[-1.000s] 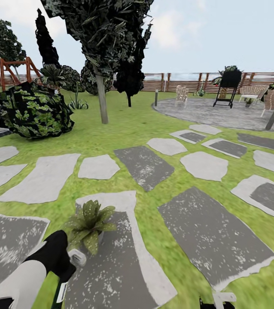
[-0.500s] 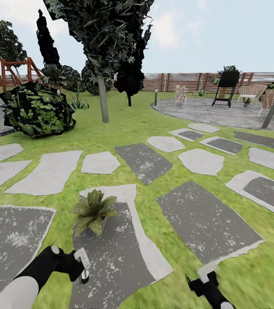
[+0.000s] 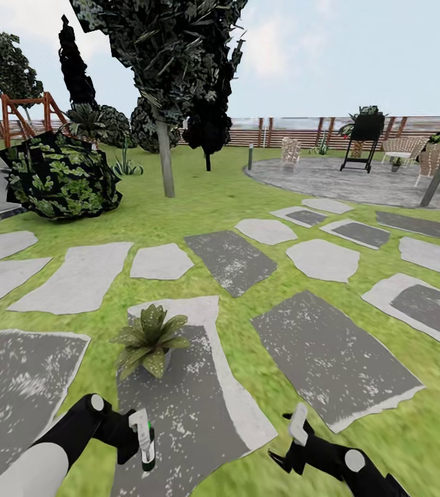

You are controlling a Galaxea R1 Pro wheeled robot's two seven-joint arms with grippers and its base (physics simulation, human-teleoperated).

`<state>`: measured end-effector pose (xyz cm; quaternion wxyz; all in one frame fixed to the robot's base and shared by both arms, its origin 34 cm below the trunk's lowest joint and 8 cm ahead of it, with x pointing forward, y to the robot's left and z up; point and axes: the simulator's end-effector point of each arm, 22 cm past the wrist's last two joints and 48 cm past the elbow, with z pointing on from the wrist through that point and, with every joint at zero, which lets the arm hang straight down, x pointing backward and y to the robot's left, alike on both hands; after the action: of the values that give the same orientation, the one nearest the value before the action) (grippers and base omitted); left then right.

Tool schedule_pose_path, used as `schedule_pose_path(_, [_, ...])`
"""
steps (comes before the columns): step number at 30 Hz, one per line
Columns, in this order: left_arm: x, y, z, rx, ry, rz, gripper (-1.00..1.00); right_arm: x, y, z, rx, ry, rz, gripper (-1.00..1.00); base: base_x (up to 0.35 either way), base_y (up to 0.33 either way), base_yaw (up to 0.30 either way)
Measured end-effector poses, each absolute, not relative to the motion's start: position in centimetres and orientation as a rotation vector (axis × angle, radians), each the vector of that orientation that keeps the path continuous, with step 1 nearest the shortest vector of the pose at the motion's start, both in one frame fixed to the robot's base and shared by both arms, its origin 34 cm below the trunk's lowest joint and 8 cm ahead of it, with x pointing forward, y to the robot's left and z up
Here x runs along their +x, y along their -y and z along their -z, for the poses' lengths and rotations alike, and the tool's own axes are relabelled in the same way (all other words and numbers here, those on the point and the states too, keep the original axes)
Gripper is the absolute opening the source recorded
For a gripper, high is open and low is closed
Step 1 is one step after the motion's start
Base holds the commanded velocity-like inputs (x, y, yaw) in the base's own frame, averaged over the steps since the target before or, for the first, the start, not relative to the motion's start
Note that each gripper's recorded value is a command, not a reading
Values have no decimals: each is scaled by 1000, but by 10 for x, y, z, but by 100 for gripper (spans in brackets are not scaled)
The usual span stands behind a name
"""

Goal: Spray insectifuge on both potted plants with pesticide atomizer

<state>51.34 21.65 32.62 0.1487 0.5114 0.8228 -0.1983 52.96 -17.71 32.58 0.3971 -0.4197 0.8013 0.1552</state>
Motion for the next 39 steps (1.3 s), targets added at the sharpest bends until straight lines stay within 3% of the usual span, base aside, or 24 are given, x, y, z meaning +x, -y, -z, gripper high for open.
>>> schedule_pose_path(4, [512,-216,-326,1475,-2370,576,-100,528,172,-327,-1072,-2024,-414,100,0,0,0])
schedule_pose_path(5, [511,-216,-326,1474,-2371,577,-100,527,170,-327,-1072,-2023,-417,-100,0,0,0])
schedule_pose_path(10, [511,-217,-324,1484,-2372,565,-100,526,157,-328,-1071,-2013,-441,-100,0,0,0])
schedule_pose_path(23, [517,-185,-324,1523,-2310,549,-100,505,34,-355,-1205,-1849,-630,-100,0,0,0])
schedule_pose_path(39, [510,-113,-323,1708,-2164,541,-100,505,25,-358,-1202,-1838,-643,-100,0,0,0])
